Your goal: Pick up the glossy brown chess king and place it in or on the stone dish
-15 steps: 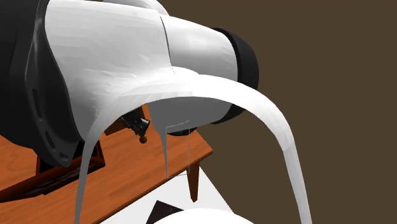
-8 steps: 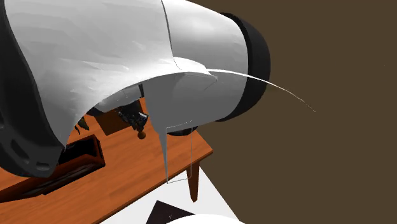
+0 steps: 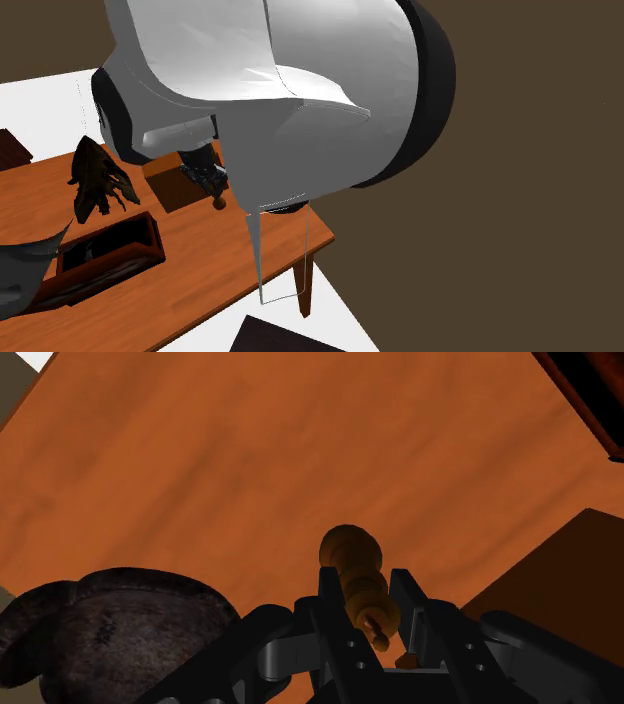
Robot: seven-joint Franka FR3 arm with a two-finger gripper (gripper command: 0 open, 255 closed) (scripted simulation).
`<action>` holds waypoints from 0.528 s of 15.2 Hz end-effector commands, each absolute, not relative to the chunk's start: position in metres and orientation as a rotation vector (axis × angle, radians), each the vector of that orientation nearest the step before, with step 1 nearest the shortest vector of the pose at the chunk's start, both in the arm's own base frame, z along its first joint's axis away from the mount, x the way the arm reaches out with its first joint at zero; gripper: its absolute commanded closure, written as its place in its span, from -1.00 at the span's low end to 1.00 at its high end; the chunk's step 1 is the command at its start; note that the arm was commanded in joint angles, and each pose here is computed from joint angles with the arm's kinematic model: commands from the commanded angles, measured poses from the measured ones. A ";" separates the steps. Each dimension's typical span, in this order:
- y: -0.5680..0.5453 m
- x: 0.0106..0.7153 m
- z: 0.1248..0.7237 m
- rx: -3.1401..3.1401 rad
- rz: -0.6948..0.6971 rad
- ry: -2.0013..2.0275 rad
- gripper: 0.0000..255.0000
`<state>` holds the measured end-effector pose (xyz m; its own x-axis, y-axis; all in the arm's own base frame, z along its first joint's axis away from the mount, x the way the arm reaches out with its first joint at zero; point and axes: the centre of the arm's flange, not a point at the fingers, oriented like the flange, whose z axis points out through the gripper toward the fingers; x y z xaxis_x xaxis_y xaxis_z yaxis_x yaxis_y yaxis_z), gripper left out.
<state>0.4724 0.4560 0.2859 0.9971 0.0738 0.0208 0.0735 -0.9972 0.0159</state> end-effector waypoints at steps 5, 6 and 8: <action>0.457 0.472 0.317 3.124 0.033 0.115 1.00; 0.457 0.472 0.322 3.124 0.033 0.115 1.00; 0.457 0.472 0.333 3.124 0.033 0.115 1.00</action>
<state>0.4713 0.4571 0.3269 0.9970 0.0739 0.0209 0.0736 -0.9972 0.0160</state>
